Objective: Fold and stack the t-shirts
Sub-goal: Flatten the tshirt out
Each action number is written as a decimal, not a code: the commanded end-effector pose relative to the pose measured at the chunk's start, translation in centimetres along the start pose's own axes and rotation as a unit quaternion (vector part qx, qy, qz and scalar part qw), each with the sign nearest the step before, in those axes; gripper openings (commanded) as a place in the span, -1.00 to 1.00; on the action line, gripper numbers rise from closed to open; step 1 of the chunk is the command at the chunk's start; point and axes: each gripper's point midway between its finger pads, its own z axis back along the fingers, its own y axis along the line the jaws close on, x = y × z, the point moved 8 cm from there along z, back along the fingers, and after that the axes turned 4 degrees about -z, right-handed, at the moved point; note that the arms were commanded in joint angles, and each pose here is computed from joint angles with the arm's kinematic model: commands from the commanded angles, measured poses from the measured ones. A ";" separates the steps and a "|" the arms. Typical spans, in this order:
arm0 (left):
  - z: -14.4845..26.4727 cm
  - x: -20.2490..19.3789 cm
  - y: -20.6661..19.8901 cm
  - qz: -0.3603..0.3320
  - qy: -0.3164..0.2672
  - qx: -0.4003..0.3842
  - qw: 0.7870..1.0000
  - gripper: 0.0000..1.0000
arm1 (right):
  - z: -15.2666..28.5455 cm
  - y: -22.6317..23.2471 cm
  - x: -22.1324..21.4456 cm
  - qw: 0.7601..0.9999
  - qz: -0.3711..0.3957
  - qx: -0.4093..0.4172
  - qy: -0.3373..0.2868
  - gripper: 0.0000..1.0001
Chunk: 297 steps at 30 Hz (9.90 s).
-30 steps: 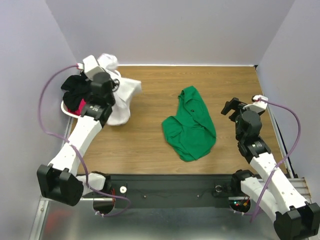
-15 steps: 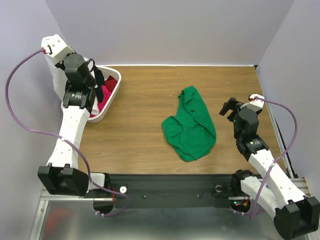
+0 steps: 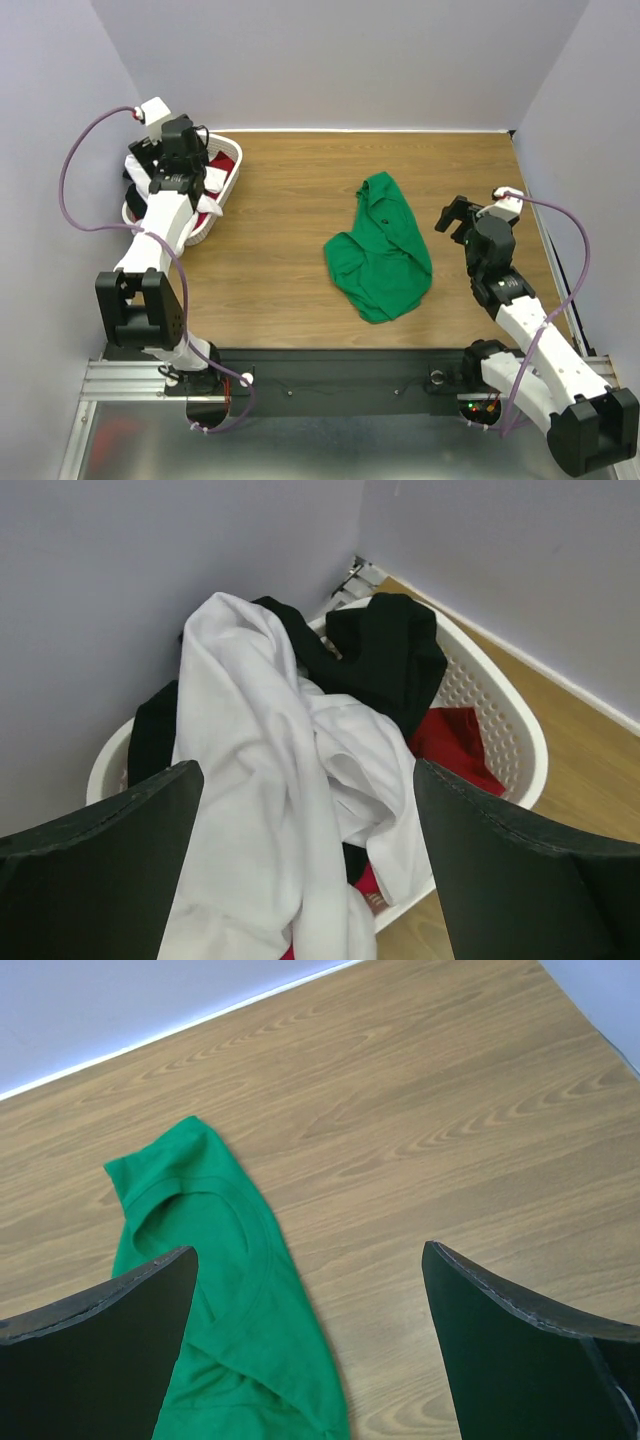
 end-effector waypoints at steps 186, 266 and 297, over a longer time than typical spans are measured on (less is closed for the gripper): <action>21.2 -17.0 -17.3 -0.001 0.140 -0.490 0.860 0.88 | 1.1 3.6 -9.3 0.933 0.042 0.110 0.341 0.78; 34.7 -27.7 -18.9 -0.022 0.303 -0.682 0.665 0.62 | -0.2 -1.7 7.3 0.969 0.095 -0.225 0.028 -0.99; 36.7 -29.4 -20.0 0.002 0.343 -0.706 0.620 -0.56 | 0.1 -1.4 7.3 0.974 0.091 -0.206 0.031 -0.99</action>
